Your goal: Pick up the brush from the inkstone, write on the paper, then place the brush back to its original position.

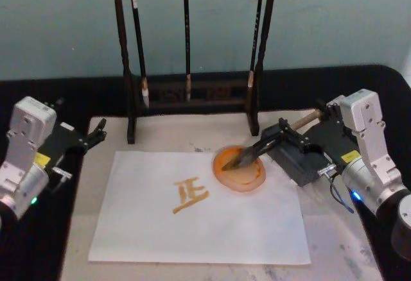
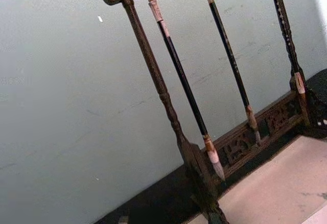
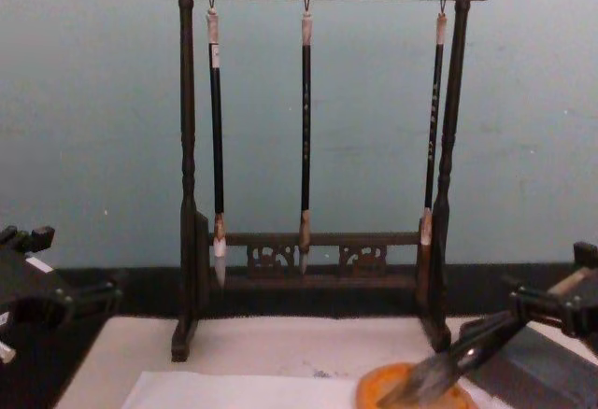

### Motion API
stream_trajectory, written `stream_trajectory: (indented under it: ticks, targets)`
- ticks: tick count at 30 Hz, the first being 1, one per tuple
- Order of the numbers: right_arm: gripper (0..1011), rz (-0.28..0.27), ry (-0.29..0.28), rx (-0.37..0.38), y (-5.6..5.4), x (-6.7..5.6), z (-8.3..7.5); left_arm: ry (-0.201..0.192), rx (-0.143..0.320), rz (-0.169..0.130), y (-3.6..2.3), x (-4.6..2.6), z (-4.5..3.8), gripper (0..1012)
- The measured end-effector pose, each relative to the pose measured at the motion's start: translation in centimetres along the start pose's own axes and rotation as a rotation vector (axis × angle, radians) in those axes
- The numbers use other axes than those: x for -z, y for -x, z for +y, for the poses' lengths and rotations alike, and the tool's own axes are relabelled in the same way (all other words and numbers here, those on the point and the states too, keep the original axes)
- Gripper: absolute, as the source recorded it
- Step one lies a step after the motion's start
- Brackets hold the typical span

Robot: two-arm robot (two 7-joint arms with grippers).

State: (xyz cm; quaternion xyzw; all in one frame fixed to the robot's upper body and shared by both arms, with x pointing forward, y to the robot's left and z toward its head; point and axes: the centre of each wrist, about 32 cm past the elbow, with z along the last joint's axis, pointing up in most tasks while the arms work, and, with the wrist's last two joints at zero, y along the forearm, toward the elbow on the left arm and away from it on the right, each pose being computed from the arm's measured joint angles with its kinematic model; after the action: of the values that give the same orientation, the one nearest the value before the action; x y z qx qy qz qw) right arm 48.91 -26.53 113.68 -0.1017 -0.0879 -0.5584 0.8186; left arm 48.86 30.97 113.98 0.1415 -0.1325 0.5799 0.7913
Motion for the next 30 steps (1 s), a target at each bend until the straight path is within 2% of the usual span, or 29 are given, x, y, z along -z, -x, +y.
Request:
stream_trajectory:
  ticks: [30]
  targets:
    - [1000, 0.003, -0.001, -0.001, 0.00, -0.03, 0.00, 0.000, 0.000, 0.000, 0.00, 0.00, 0.00, 1010]
